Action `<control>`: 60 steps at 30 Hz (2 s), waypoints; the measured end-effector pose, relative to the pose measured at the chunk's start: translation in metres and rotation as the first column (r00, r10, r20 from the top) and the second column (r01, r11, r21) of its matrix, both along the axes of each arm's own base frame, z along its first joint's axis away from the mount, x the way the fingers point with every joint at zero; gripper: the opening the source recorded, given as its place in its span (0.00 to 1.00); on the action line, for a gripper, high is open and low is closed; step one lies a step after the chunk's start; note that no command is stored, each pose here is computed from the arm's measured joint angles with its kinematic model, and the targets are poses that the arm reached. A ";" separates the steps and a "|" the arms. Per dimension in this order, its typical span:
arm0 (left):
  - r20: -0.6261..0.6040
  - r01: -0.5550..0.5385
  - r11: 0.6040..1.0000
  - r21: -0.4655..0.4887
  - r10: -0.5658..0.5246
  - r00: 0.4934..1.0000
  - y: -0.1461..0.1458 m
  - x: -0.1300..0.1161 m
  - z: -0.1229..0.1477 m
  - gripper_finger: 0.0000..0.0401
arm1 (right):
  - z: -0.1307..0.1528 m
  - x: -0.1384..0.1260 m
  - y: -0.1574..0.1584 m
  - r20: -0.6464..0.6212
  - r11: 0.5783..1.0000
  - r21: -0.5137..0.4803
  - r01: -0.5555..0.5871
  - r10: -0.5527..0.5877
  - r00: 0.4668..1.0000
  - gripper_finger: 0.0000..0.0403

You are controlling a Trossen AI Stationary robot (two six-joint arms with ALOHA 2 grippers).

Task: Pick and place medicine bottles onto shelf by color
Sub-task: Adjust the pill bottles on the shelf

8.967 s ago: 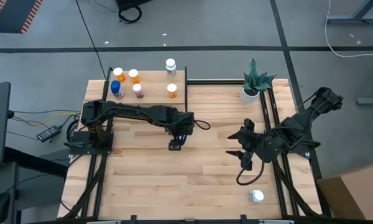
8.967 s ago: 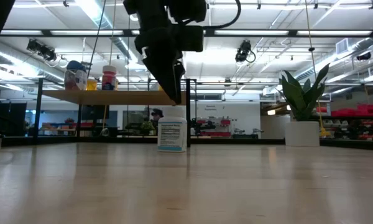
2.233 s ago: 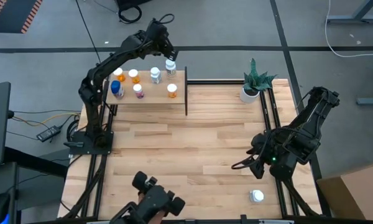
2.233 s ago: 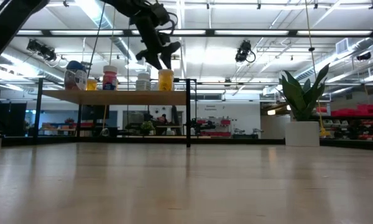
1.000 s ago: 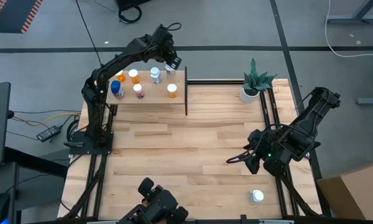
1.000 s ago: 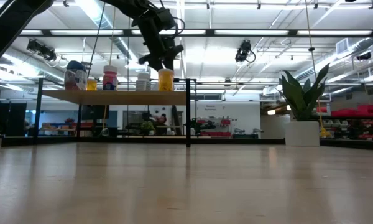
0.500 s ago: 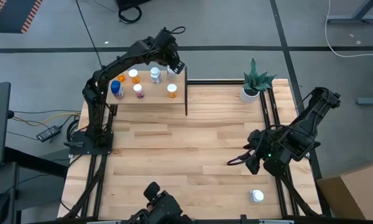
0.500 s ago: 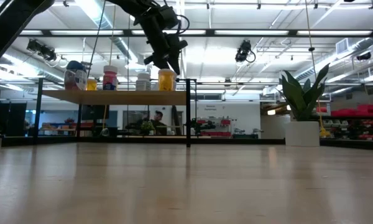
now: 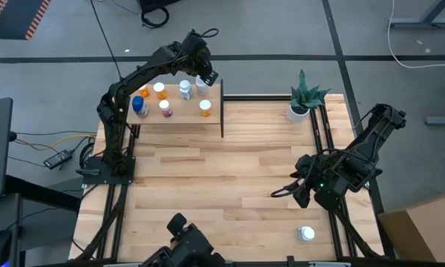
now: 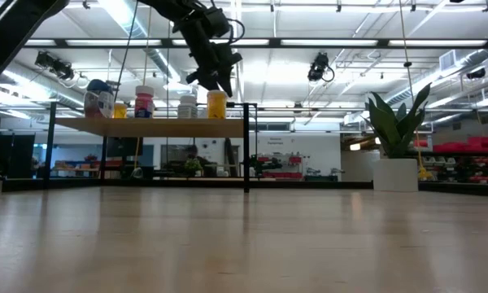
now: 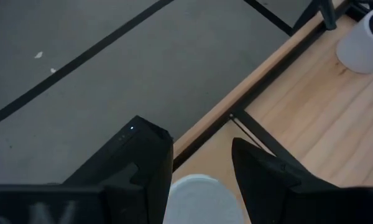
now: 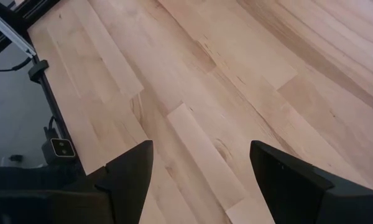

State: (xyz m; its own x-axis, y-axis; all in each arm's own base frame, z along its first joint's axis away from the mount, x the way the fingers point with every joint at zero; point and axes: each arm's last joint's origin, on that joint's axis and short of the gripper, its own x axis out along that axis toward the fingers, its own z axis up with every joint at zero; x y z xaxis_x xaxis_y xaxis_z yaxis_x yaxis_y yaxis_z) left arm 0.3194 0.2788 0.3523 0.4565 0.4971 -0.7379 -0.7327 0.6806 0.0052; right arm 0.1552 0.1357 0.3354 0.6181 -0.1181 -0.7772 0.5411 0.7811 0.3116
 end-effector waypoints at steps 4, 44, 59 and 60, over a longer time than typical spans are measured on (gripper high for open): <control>-0.006 0.007 1.000 0.016 -0.007 1.000 0.000 -0.007 0.006 0.43 | 0.000 0.000 0.000 0.000 1.000 0.000 0.000 0.000 1.000 0.68; -0.342 -0.129 0.978 -0.167 0.065 0.937 -0.039 -0.067 0.034 0.74 | 0.000 -0.001 -0.005 0.034 0.991 -0.133 0.009 -0.005 0.999 0.68; -0.260 -0.142 0.972 -0.187 0.091 0.961 -0.032 -0.055 0.028 0.77 | 0.000 -0.001 -0.005 0.032 0.990 -0.140 0.001 0.003 0.999 0.68; -0.269 -0.146 0.970 -0.193 0.091 0.959 -0.030 -0.054 0.025 0.77 | 0.000 -0.001 -0.005 0.032 0.990 -0.140 0.001 0.003 0.999 0.68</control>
